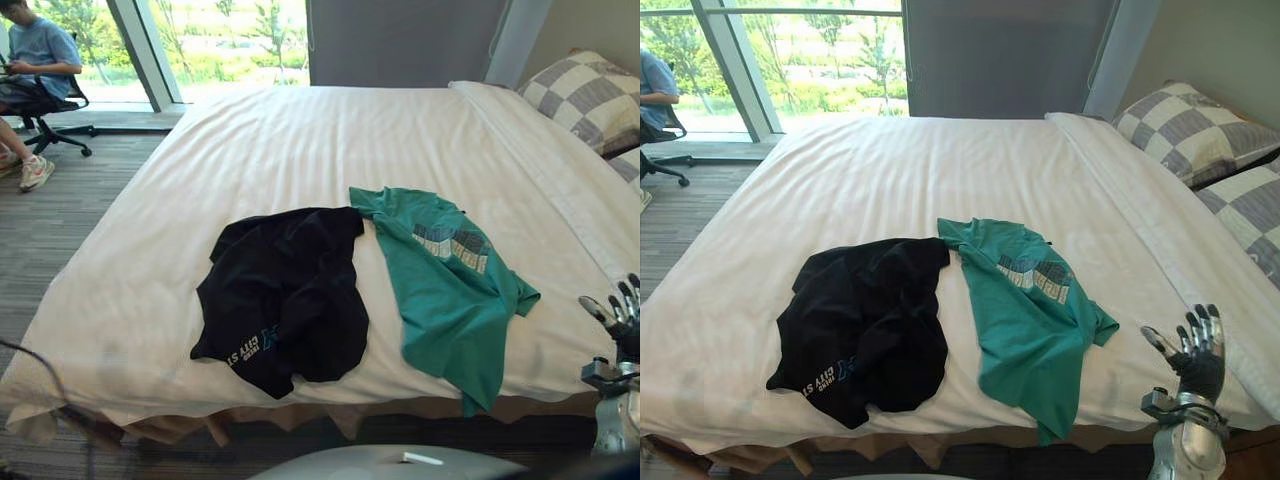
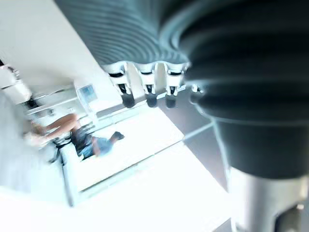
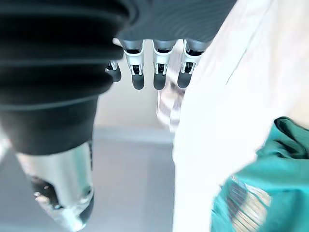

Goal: Tidy the bed and pick cloth on bed and put in laundry

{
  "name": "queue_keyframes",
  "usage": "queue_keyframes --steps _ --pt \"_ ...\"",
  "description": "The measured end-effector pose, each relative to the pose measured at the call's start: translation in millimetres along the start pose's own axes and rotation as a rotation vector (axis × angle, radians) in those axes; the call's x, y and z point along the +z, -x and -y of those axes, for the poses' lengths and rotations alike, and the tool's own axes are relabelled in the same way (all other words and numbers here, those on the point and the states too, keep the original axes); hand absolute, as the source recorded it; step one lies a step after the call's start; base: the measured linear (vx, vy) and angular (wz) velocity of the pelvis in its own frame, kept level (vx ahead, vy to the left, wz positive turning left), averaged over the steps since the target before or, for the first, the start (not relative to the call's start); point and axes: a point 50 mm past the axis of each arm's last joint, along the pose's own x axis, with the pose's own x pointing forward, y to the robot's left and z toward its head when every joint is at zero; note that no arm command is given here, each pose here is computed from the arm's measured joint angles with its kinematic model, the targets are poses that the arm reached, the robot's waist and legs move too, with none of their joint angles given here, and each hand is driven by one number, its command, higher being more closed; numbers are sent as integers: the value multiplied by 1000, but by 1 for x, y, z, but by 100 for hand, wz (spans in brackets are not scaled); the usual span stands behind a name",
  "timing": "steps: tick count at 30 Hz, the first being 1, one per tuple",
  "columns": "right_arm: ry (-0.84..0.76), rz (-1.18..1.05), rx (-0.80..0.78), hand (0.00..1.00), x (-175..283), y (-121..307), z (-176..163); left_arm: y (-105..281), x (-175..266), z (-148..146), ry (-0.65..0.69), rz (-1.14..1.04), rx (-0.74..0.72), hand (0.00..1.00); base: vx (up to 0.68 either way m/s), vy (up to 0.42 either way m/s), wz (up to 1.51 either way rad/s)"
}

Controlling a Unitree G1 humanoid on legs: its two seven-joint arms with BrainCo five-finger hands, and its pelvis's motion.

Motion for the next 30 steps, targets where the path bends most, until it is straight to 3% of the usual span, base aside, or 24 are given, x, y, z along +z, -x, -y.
queue_keyframes --steps 2,5,8,16,30 --pt "136 52 186 0 19 -13 -22 8 -15 40 21 -61 -160 0 -30 3 -7" --pt "215 106 385 0 35 -30 -57 14 -33 83 -37 -147 -358 0 -79 -1 -14" --pt "256 163 491 0 52 -47 -87 7 -48 108 -63 -224 -432 0 -131 -5 -3" --pt "273 292 448 0 93 -83 -113 -50 -1 121 -116 -65 -353 0 -96 24 -6" --pt "220 466 494 0 132 -61 -130 -84 98 150 -175 259 -327 0 8 -18 -10"
